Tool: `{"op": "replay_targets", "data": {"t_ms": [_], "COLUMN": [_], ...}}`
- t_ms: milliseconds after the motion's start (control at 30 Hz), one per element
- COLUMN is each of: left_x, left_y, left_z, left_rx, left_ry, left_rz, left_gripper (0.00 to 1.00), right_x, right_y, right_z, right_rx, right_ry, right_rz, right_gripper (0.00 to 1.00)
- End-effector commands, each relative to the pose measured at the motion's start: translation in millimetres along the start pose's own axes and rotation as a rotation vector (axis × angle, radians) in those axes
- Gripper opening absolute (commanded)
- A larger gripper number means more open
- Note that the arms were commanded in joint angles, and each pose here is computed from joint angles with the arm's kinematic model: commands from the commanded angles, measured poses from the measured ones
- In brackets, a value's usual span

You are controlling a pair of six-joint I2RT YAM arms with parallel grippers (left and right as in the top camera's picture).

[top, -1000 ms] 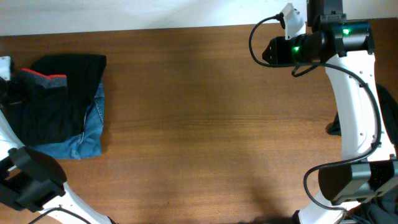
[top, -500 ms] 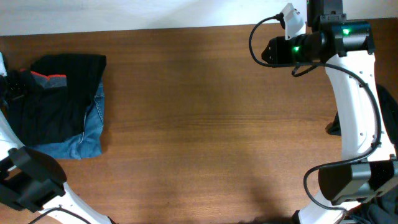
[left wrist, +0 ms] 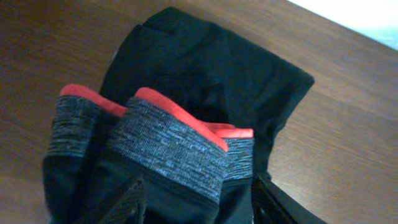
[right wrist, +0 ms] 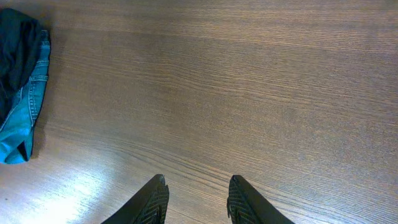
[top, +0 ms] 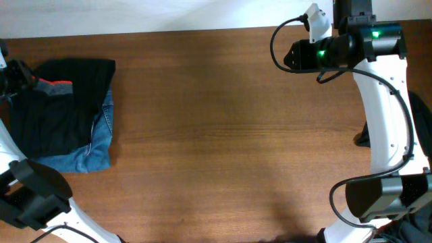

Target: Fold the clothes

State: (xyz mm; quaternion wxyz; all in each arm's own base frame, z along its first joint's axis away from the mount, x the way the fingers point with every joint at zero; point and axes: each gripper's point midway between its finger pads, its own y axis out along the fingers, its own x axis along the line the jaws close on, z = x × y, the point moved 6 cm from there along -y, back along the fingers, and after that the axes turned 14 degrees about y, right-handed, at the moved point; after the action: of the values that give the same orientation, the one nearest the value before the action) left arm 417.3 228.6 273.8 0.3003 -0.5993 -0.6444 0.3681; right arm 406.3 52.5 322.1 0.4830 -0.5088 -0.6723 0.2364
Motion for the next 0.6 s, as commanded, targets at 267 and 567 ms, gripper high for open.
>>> {"op": "replay_targets", "data": {"t_ms": [267, 567], "left_x": [-31, -22], "left_y": [-43, -2], "left_z": [-25, -3], "left_rx": [-0.196, -0.057], "left_ry": [0.074, 0.015], "left_rz": [0.190, 0.202], "left_gripper": [0.30, 0.11], "right_x": [1, 0], "right_y": [-9, -9], "right_z": [-1, 2], "right_rx": [-0.022, -0.005], "right_ry": [-0.004, 0.002], "right_rz": [0.004, 0.008], "right_gripper": [0.38, 0.38]}}
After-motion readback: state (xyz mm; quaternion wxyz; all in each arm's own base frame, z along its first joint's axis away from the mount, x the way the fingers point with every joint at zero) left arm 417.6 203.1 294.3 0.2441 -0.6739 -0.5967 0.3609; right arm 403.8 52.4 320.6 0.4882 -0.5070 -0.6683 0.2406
